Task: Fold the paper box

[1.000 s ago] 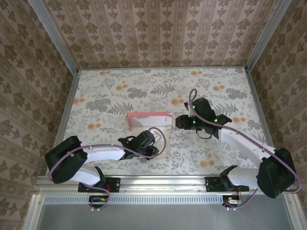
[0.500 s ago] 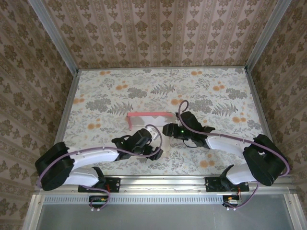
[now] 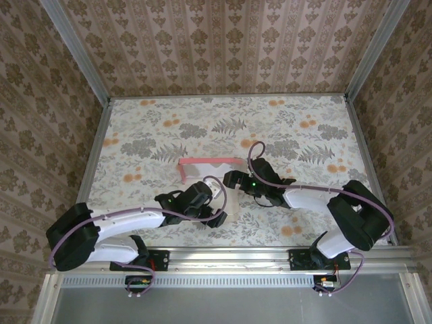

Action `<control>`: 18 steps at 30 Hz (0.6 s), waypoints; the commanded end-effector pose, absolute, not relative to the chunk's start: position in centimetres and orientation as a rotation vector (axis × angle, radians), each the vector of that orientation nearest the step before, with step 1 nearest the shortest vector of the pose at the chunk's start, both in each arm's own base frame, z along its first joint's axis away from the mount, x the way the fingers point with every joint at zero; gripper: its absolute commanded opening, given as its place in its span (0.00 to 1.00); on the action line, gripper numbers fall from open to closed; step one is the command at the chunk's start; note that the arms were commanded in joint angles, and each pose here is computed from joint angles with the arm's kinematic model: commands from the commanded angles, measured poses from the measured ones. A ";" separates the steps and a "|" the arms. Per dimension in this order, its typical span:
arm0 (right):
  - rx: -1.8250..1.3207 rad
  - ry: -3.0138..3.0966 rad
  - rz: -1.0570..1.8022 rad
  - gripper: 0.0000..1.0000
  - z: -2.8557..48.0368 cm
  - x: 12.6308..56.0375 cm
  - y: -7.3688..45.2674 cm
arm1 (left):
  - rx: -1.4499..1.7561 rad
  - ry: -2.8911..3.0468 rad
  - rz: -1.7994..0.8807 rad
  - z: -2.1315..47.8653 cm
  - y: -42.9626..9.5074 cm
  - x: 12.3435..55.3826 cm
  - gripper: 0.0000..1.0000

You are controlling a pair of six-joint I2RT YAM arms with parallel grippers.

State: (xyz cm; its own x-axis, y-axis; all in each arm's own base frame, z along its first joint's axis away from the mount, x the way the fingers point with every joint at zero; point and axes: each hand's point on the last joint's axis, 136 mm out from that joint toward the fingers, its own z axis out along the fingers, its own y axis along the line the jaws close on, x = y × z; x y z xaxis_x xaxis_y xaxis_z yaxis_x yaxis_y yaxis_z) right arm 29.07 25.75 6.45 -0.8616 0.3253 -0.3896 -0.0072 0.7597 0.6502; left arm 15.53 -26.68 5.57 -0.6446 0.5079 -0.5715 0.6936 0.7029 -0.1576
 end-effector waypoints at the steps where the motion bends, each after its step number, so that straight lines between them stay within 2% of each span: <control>1: 0.228 2.439 0.944 1.00 6.5 29.5 26.6 | 0.925 2.439 -0.490 4.2 -26.5 15.2 1.00; 18: 0.105 2.349 0.957 1.00 7.1 31.8 28.8 | 0.919 2.482 -0.417 2.1 -25.9 14.6 1.00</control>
